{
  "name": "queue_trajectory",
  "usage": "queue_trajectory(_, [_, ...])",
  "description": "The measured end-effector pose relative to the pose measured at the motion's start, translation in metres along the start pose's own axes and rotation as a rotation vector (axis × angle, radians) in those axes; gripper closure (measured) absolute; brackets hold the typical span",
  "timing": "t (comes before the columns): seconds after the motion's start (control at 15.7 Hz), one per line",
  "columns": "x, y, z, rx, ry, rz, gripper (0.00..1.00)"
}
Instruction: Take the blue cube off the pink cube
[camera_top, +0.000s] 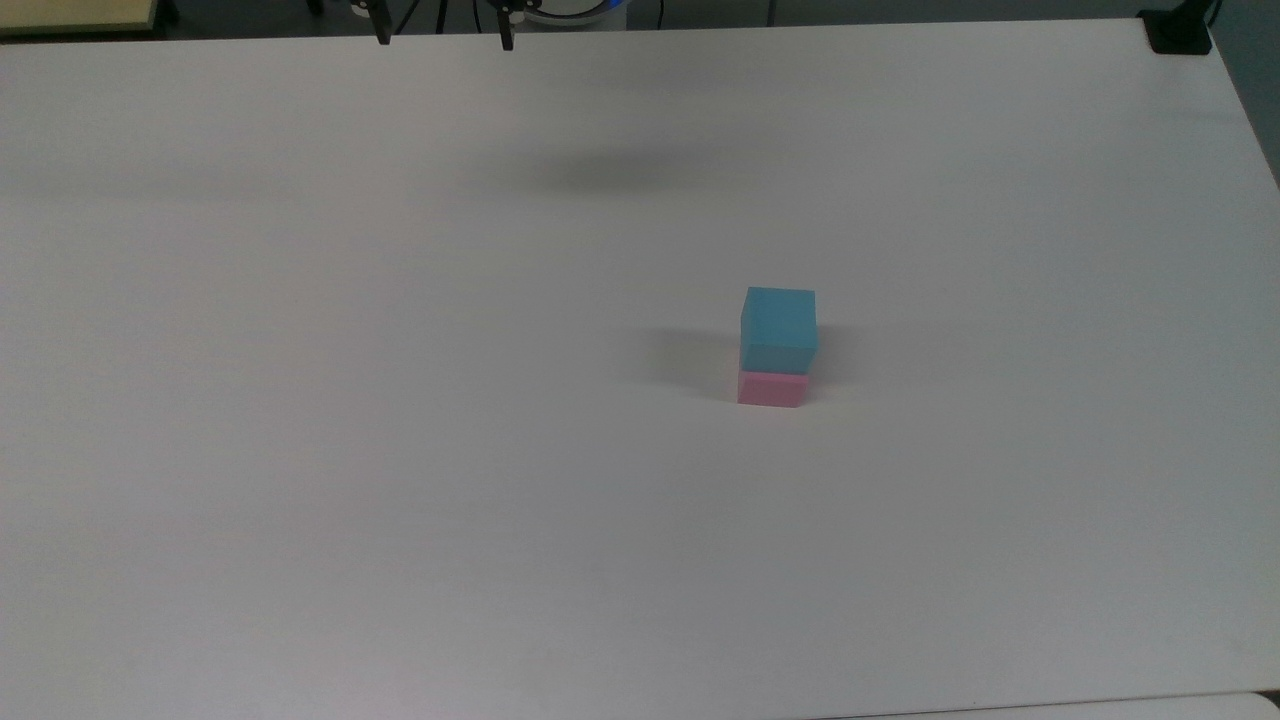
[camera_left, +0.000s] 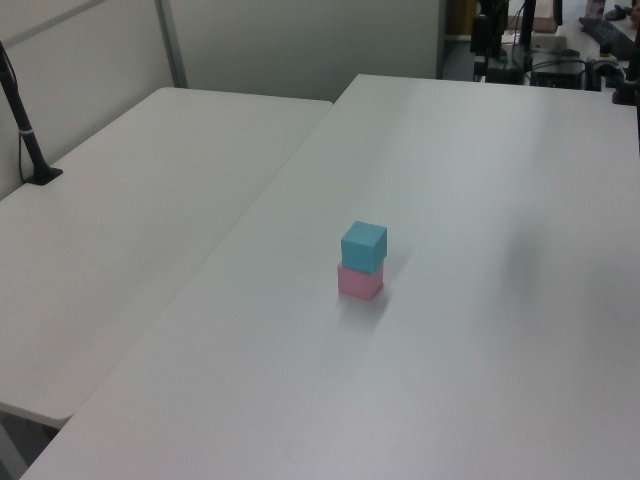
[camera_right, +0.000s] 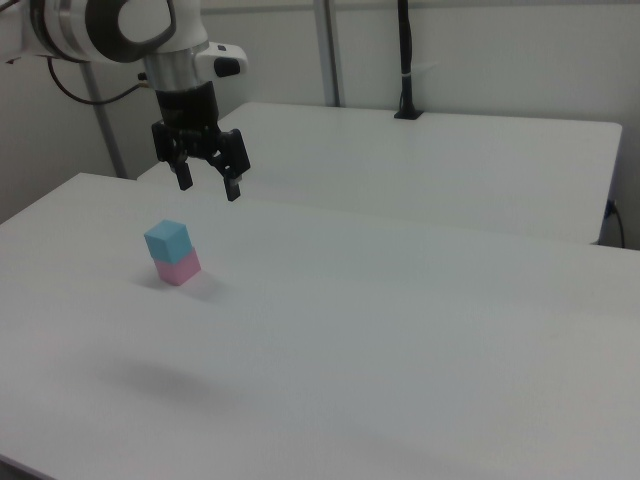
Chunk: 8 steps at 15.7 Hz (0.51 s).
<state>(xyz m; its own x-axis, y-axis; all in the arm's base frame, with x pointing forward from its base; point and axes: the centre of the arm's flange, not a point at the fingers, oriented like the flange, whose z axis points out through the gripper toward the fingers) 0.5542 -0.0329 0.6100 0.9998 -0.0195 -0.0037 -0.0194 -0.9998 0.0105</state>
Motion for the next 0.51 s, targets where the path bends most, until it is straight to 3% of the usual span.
queue_trajectory(0.25, [0.010,-0.029,0.017,-0.006,-0.028,-0.047,0.00])
queue_trajectory(0.51, [0.038,-0.111,0.061,-0.030,-0.043,-0.077,0.00])
